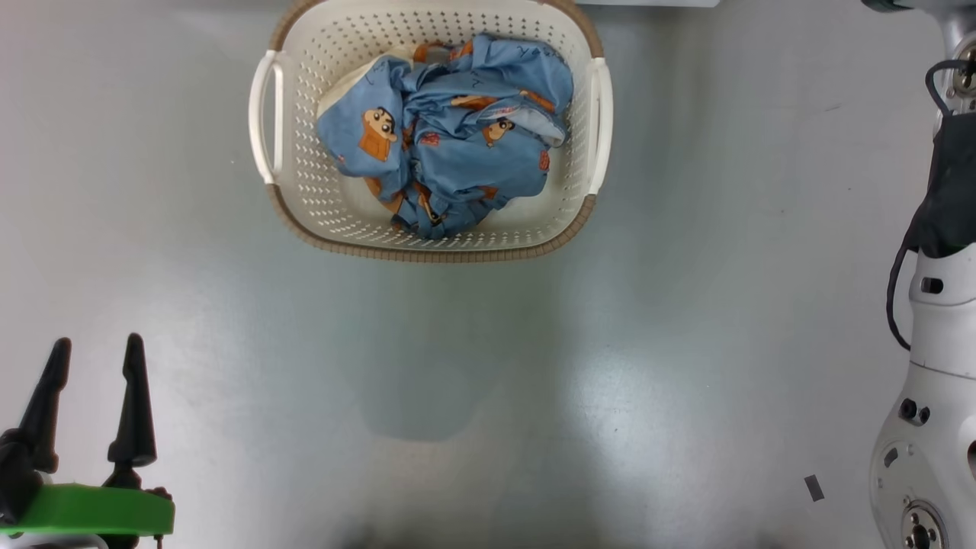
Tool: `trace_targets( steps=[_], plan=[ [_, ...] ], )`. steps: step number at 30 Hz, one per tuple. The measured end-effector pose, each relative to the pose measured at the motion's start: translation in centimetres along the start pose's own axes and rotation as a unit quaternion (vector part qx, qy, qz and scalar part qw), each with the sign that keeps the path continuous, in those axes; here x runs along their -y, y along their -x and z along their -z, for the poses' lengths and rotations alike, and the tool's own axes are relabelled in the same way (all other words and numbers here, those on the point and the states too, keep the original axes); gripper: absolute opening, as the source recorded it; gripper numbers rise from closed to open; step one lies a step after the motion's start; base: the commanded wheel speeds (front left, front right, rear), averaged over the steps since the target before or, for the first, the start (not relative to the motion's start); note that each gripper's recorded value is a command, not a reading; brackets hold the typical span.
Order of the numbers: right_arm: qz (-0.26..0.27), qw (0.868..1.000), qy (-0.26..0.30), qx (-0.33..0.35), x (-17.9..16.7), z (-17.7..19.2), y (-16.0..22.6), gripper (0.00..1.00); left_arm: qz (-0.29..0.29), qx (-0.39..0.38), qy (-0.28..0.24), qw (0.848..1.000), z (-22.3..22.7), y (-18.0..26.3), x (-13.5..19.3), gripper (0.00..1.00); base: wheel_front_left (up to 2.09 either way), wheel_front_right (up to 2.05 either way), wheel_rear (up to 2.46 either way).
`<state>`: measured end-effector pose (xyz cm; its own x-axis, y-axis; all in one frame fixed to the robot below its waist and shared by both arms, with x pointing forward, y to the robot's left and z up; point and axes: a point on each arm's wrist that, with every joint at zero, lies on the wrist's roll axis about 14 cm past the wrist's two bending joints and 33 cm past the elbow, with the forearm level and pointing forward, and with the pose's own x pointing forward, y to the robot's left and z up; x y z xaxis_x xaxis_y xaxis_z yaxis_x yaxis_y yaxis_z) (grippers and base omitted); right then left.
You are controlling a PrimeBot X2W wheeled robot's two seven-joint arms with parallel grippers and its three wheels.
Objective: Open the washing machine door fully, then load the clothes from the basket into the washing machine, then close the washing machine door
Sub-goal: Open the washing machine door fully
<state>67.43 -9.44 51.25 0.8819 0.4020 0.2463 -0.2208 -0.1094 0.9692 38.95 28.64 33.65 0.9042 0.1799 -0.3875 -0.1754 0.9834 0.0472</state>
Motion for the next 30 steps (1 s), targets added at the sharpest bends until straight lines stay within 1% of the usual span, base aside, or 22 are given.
trace_targets(
  steps=[7,13,21,30],
  plan=[
    [0.005,1.000,0.010,-0.023,0.6,0.9,-0.7,0.00,-0.010,-0.008,-0.002,1.000,0.5,0.3,-0.6,1.00,0.00,0.00,0.00],
    [0.000,0.999,0.026,-0.039,0.3,1.0,-1.5,0.00,-0.013,-0.013,0.003,1.000,0.8,0.5,-0.7,1.00,0.00,0.00,0.00],
    [0.007,0.998,0.032,-0.061,1.1,1.8,-2.2,0.00,-0.015,-0.020,0.009,1.000,1.3,0.6,-0.7,1.00,0.00,0.00,0.00],
    [-0.002,0.996,0.039,-0.079,0.9,2.7,-3.3,0.00,-0.021,-0.025,0.011,0.999,1.6,0.8,-0.8,1.00,0.00,0.00,0.00]
  ],
)
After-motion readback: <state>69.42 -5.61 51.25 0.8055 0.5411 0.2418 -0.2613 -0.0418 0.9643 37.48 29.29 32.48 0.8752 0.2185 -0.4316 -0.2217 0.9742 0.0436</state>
